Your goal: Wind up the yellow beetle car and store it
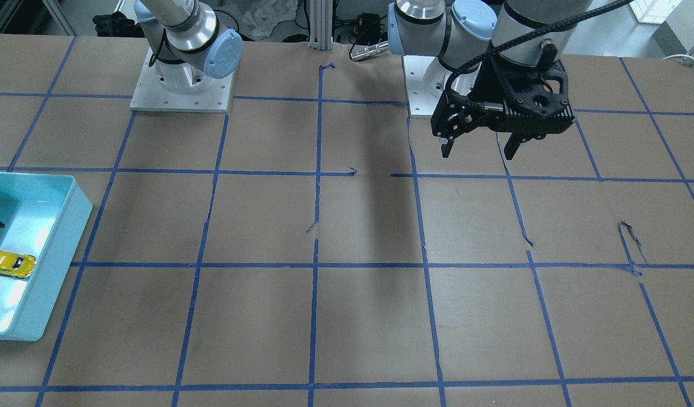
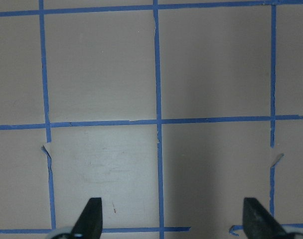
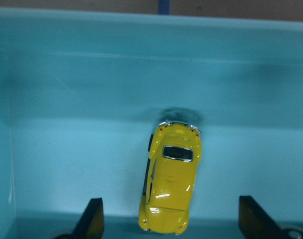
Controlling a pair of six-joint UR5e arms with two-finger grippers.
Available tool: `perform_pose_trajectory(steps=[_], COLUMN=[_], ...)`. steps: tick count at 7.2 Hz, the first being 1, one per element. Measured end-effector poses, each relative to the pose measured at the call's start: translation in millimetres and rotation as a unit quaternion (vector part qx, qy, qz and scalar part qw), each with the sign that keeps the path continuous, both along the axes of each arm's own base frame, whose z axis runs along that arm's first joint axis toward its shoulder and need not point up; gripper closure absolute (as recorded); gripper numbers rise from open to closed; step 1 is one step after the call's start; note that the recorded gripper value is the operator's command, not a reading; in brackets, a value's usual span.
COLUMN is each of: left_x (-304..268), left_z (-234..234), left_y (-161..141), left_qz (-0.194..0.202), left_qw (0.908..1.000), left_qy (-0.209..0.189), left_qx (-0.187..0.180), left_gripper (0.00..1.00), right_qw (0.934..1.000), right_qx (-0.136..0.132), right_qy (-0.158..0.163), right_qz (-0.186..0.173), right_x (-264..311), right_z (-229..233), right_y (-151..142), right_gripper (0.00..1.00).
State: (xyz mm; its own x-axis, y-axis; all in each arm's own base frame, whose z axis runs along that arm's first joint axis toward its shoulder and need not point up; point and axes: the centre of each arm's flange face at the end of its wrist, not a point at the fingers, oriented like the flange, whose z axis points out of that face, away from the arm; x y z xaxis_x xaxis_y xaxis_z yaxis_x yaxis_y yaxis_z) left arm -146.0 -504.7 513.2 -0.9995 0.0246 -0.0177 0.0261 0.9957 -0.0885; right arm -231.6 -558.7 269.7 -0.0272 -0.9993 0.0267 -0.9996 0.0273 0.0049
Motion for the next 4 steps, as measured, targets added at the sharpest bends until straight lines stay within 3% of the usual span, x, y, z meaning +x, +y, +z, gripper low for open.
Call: perform_pose_trajectory(steps=[2, 4], left_x=[0, 0], left_z=[0, 0], left_y=[0, 0], left_qz=[0.000, 0.000], left_qw=[1.0000, 1.0000], left_qy=[0.000, 0.000], left_qx=[0.000, 0.000], left_gripper=[0.00, 0.00], right_qw=[0.9955, 0.9874], right_qx=[-0.020, -0.009], right_qy=[-0.042, -0.060], right_qz=[-0.083, -0.146], right_x=[23, 72], right_z=[65, 132], right_y=[-9, -12], right_gripper=[0.00, 0.00])
